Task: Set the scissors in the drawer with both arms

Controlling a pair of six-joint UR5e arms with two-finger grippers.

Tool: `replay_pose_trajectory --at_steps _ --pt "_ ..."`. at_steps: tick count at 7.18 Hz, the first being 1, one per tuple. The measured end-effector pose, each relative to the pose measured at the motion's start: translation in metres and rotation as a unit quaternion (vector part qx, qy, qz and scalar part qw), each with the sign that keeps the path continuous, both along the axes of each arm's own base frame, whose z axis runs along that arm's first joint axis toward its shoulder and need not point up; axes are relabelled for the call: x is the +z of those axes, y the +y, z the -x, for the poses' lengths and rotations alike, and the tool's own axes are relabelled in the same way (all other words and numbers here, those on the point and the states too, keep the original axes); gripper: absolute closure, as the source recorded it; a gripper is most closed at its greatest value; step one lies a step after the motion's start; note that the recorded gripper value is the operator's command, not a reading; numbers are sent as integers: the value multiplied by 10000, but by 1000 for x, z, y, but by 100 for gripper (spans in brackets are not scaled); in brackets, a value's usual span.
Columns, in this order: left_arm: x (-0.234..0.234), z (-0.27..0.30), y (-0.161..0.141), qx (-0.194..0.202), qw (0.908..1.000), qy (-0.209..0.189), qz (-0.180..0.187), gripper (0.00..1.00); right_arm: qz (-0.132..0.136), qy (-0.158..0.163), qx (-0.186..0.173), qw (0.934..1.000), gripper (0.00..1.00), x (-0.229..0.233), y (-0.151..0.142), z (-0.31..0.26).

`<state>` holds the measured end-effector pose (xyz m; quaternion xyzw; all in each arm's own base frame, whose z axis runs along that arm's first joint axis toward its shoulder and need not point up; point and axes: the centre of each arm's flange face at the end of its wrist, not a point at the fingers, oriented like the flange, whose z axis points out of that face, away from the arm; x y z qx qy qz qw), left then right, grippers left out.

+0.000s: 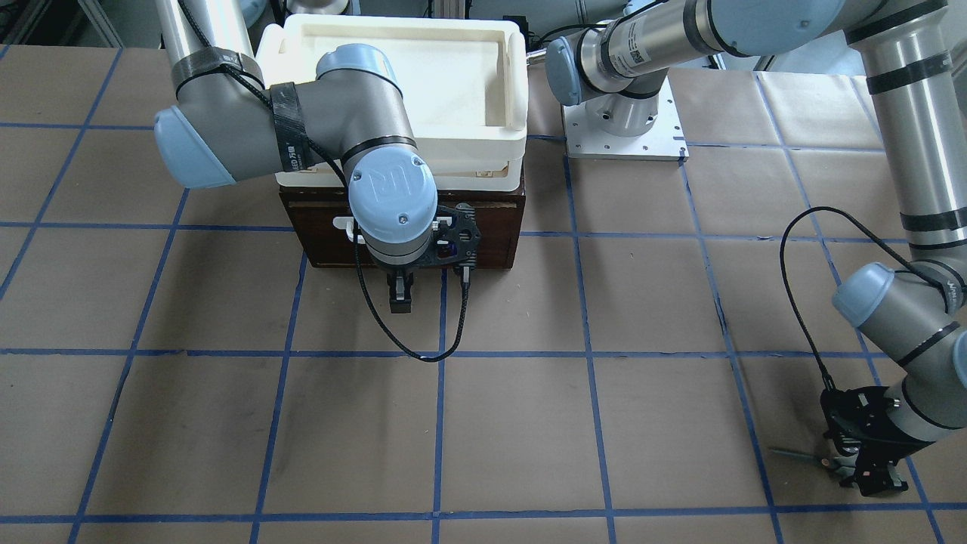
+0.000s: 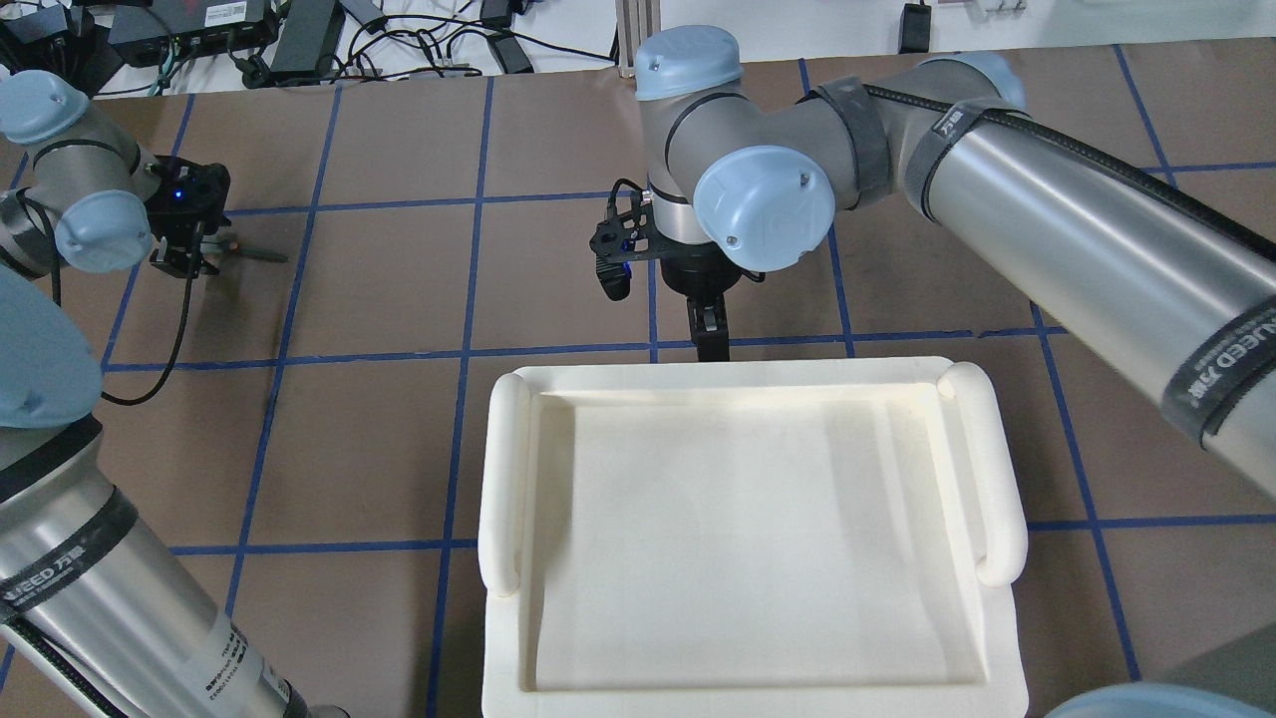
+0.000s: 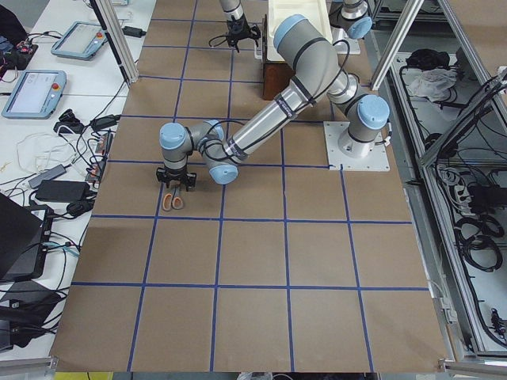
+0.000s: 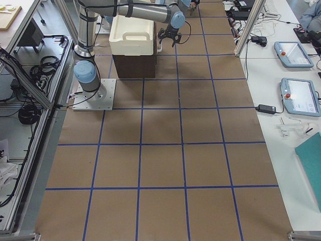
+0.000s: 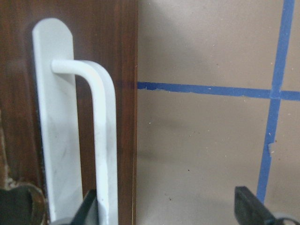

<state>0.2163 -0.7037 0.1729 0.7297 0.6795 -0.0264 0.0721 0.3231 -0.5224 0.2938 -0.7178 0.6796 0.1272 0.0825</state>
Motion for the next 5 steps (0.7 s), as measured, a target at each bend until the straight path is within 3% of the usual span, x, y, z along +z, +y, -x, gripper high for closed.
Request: replay_pose_trajectory --at_steps 1,2,5 --pt "-2 -1 0 7 10000 -22 -27 53 57 -18 11 10000 0 1 -2 0" --pt "-4 -1 0 0 10000 -31 -49 100 125 -40 24 9999 0 1 -3 -1" --pt "2 -4 -1 -115 9998 -167 -53 100 298 -99 38 9995 0 -6 -12 -4"
